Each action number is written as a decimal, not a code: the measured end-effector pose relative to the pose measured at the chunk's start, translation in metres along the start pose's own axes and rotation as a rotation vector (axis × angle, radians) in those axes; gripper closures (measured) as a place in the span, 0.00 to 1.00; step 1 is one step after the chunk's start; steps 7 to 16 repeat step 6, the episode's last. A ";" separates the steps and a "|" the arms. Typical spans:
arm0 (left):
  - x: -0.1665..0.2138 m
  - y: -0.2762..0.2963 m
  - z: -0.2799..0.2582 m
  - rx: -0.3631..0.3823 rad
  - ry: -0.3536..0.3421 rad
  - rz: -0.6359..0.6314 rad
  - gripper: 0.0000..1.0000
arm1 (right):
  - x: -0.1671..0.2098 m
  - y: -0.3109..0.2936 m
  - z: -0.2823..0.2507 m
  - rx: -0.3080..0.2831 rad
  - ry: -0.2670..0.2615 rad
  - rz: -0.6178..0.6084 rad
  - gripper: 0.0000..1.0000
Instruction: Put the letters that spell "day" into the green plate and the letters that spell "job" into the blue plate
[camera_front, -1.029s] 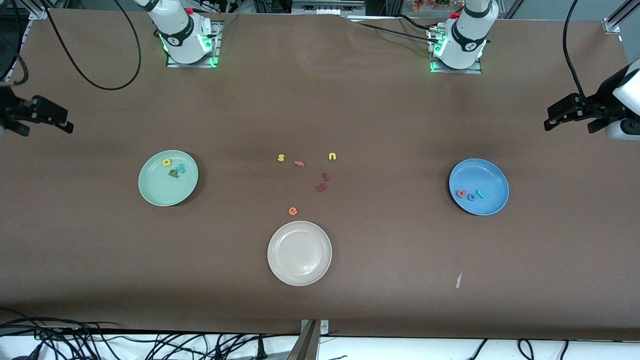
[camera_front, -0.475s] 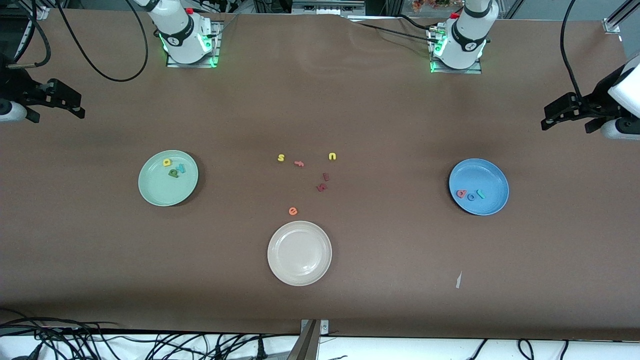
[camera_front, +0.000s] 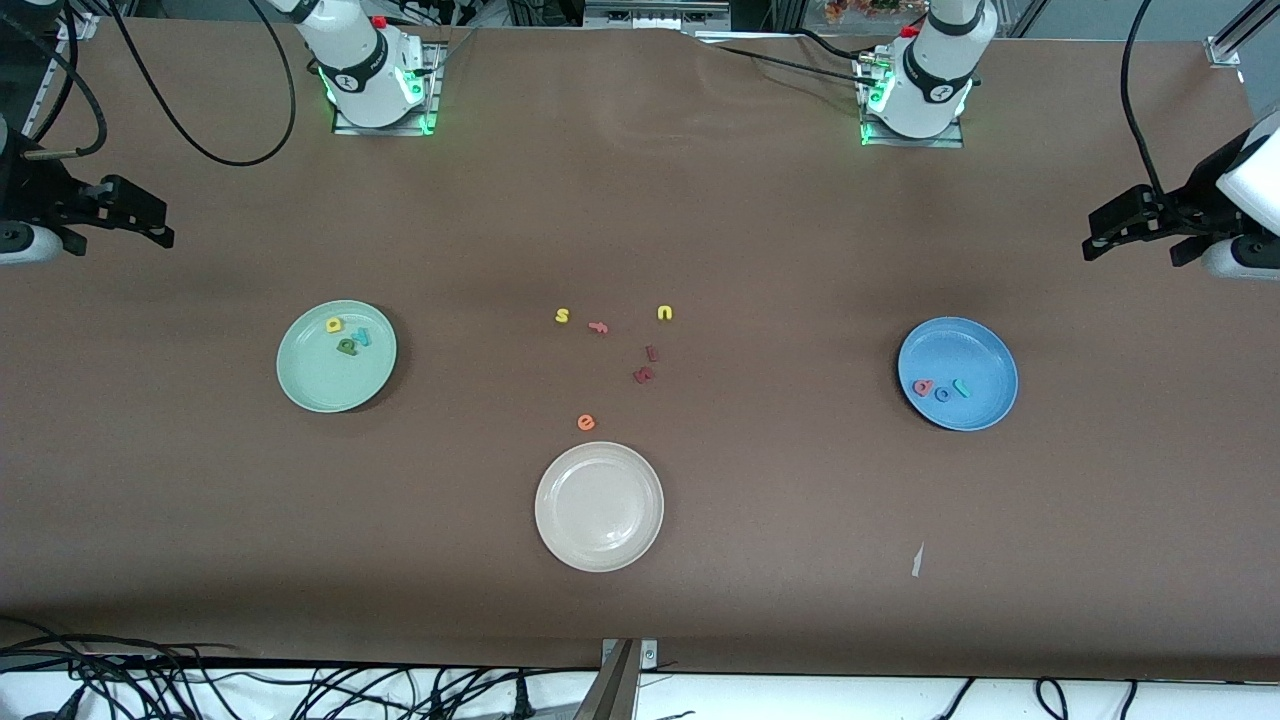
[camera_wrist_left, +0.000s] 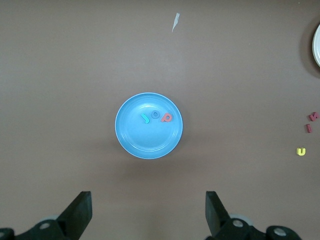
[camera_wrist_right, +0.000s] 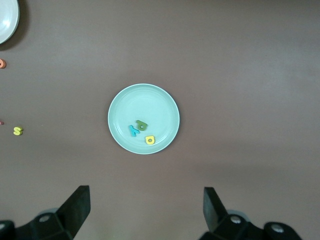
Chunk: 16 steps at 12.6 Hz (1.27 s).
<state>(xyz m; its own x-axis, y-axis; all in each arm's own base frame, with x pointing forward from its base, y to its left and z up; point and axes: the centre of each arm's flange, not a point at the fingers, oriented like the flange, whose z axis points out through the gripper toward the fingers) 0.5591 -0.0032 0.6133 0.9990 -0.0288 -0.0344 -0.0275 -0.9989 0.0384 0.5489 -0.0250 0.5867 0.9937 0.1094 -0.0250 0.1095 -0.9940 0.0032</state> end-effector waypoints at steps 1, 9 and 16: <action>0.000 0.000 0.000 0.000 0.000 0.000 0.00 | -0.001 0.006 0.000 0.001 0.000 0.011 0.00; 0.000 0.000 0.000 0.000 0.000 0.000 0.00 | -0.003 0.015 0.000 0.002 -0.002 0.027 0.00; 0.000 0.000 0.000 0.000 0.000 0.000 0.00 | -0.003 0.015 0.000 0.002 -0.002 0.027 0.00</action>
